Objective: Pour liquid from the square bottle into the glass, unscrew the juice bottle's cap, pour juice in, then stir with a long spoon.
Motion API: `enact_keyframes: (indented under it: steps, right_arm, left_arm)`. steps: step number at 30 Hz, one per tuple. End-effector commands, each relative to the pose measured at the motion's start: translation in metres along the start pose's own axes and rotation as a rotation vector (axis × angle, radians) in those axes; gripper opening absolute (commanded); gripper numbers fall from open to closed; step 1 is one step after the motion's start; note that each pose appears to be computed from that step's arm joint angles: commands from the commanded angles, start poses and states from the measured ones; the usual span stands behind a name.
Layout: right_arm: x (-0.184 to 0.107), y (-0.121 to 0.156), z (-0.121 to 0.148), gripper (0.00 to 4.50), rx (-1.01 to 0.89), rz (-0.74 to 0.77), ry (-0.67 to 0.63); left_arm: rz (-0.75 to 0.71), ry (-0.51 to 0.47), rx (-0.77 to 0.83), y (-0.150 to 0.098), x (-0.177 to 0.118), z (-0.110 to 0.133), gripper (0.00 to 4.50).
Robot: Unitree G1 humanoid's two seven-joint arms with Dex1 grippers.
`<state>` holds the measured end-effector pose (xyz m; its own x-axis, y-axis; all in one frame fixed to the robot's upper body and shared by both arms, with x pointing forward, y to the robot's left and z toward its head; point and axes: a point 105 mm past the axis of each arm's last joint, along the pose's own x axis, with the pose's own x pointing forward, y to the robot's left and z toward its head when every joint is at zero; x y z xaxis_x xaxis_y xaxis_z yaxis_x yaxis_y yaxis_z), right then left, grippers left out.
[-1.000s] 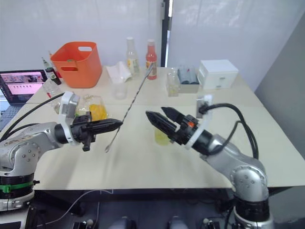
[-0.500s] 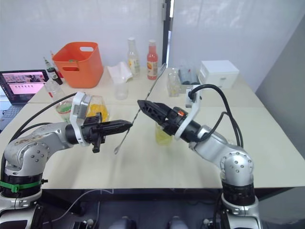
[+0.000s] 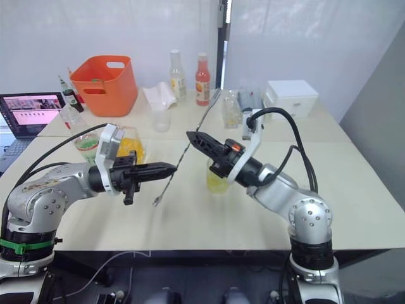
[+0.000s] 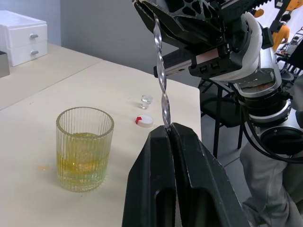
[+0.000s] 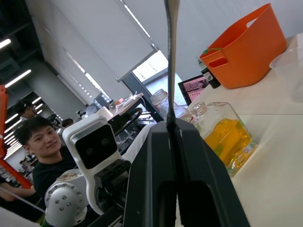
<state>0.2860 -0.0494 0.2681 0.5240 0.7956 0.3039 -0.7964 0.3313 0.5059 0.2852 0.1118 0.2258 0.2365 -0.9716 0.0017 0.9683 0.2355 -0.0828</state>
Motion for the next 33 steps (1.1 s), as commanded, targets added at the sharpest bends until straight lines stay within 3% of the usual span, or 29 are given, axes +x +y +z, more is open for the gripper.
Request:
enact_keyframes:
  steps: [1,8,16,21,28,33]
  right_arm:
    - [-0.003,0.011,0.009,0.02,-0.007,0.043,-0.038]
    - [-0.005,0.007,0.011,0.02,-0.024,0.02,-0.045]
    - [-0.007,0.003,0.013,0.0,-0.049,-0.006,-0.051]
    - [-0.012,-0.005,0.034,0.0,-0.143,-0.053,-0.086]
    - [-0.021,-0.01,0.086,0.0,-0.35,-0.124,-0.142]
    - [-0.022,-0.018,0.1,0.0,-0.51,-0.193,-0.108]
  left_arm:
    - [0.003,-0.007,0.053,0.0,0.0,0.009,0.0]
    - [0.052,0.009,0.099,0.006,0.0,0.008,0.0]
    - [0.028,0.003,0.056,0.002,-0.002,0.009,2.65]
    - [0.106,0.049,0.104,0.01,-0.014,-0.011,4.33]
    - [0.163,0.064,0.143,0.015,-0.017,-0.034,4.45]
    - [0.172,0.056,0.17,0.017,-0.011,-0.035,4.45]
